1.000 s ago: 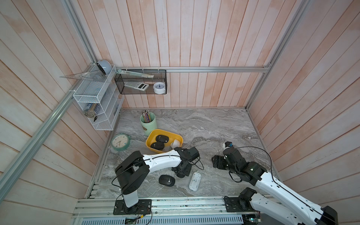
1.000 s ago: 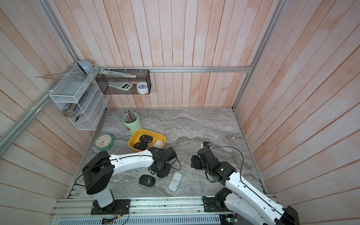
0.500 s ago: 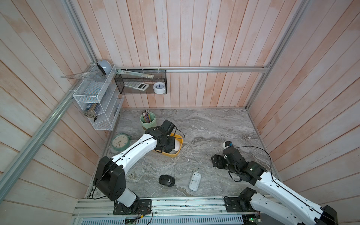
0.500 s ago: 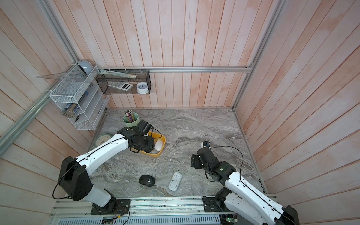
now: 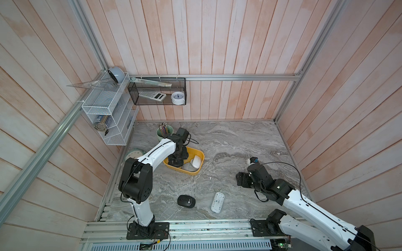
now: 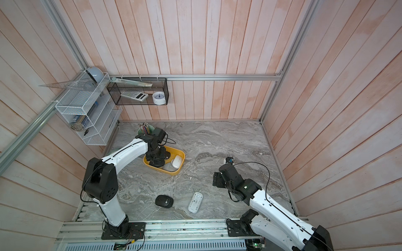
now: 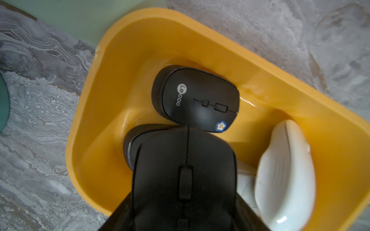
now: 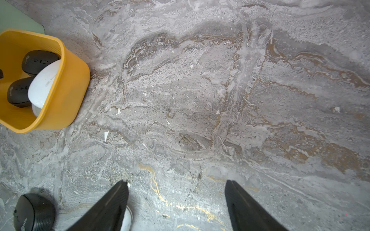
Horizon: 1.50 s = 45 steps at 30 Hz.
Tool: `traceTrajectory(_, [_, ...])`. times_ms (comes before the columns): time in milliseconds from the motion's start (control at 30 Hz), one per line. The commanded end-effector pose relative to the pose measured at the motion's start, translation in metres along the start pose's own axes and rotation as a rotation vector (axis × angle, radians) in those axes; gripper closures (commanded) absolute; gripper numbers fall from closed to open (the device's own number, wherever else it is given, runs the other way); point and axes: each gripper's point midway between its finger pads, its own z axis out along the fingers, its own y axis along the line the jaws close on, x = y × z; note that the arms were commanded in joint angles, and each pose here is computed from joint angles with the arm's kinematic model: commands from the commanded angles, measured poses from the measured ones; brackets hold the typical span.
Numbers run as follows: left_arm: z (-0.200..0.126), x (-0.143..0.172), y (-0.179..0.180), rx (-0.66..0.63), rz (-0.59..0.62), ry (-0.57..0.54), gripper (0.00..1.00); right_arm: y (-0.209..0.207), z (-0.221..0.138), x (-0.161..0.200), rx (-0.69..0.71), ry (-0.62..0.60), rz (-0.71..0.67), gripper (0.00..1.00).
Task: Put the mouse in the storage box
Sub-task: Place the mouse in the storage box.
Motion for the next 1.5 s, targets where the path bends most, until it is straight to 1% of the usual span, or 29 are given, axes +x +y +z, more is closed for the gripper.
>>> traceTrajectory(0, [0.005,-0.012,0.010,-0.044,0.007,-0.010,0.52,-0.004,0.004,0.001,0.017,0.000,-0.011,0.18])
traceTrajectory(233, [0.025,-0.016,0.016,-0.062,-0.001,0.020,0.51,0.000,0.010,0.007,0.003,0.030,0.003,0.18])
traceTrajectory(333, [0.030,-0.014,0.015,-0.047,-0.016,0.029,0.48,0.002,0.011,0.006,-0.004,0.033,0.010,0.18])
traceTrajectory(400, [0.030,-0.015,0.012,-0.033,-0.029,0.036,0.43,0.005,0.011,0.007,-0.018,0.040,0.014,0.18])
traceTrajectory(500, [0.027,-0.019,0.009,-0.014,-0.045,0.023,0.33,0.010,0.012,0.007,-0.035,0.054,0.014,0.18])
traceTrajectory(600, [0.022,-0.022,0.009,-0.011,-0.058,0.005,0.28,0.015,0.011,0.007,-0.055,0.065,0.006,0.18])
traceTrajectory(700, [0.016,-0.024,0.010,-0.009,-0.062,-0.006,0.22,0.017,0.011,0.007,-0.061,0.070,0.005,0.18])
traceTrajectory(933, [-0.006,-0.020,0.010,0.050,-0.084,-0.065,0.19,0.025,0.013,0.012,-0.094,0.113,0.026,0.18])
traceTrajectory(1033, [-0.016,-0.012,0.011,0.079,-0.087,-0.078,0.19,0.028,0.016,0.017,-0.104,0.143,0.041,0.18])
traceTrajectory(1167, [-0.027,0.001,0.006,0.160,-0.095,-0.098,0.18,0.034,0.016,0.024,-0.130,0.175,0.063,0.18])
traceTrajectory(1333, [-0.054,0.014,0.008,0.256,-0.117,-0.189,0.17,0.045,0.014,0.040,-0.150,0.209,0.051,0.18])
traceTrajectory(1467, [-0.078,0.024,0.015,0.311,-0.136,-0.269,0.16,0.052,0.014,0.060,-0.147,0.244,0.026,0.19])
